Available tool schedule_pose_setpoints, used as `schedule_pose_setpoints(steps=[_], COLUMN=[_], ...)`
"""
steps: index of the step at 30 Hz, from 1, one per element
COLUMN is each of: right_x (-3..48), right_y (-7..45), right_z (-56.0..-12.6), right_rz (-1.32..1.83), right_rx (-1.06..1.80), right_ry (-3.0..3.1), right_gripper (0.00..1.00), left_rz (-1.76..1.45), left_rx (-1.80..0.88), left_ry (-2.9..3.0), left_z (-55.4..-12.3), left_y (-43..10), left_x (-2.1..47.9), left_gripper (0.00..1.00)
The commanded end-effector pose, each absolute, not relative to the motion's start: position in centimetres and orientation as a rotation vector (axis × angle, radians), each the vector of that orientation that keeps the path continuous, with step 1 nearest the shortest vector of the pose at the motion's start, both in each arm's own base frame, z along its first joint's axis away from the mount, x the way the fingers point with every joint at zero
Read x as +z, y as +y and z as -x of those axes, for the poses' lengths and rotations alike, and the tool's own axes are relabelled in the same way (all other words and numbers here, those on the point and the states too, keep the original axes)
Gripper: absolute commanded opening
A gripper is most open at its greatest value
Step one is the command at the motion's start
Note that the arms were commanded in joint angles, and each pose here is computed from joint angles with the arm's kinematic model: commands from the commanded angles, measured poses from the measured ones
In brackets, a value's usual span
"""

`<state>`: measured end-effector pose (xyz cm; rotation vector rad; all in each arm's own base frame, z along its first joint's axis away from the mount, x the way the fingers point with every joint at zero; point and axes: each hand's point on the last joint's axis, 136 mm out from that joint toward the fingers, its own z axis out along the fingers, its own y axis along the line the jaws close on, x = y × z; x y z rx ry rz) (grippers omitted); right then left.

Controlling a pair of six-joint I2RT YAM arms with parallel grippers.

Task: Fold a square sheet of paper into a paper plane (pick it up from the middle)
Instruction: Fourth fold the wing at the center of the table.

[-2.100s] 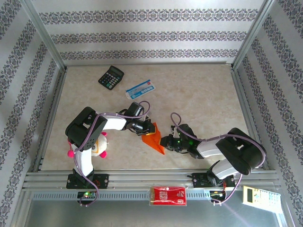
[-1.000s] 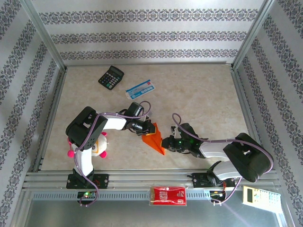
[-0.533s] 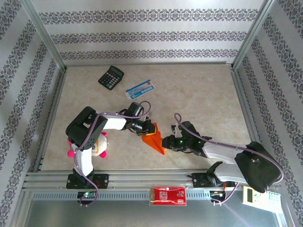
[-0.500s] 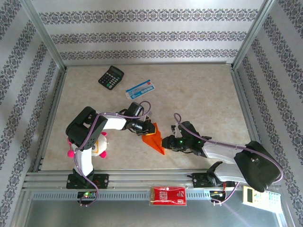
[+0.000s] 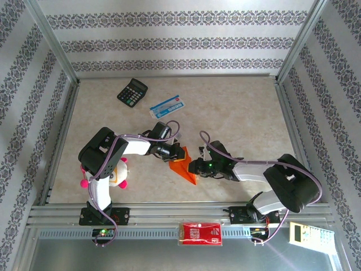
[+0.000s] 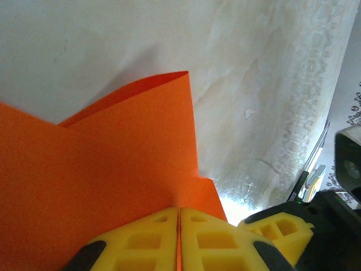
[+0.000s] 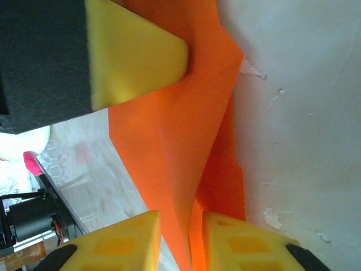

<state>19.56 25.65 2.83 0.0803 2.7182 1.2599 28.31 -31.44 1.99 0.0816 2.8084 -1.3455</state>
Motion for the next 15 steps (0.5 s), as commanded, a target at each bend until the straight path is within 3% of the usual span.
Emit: schedule_pose_setpoints(steps=[1, 10, 15], right_x=[4.06, 4.20, 4.22], right_y=[26.60, 26.83, 26.62], right_z=[-20.92, -21.14, -21.09], right_rz=[-0.062, -0.129, -0.153], right_rx=[1.335, 1.473, 1.506], right_ry=[2.651, 2.615, 2.613], right_gripper=[0.24, 0.09, 0.08], left_rz=[0.004, -0.005, -0.005], left_rx=[-1.152, -1.137, -1.129], left_ry=[2.930, 2.930, 2.932], left_z=[-27.84, -28.06, -28.13], left_y=[-28.69, -28.58, -28.43], left_x=[-1.68, -1.75, -1.84], left_gripper=[0.11, 0.11, 0.11])
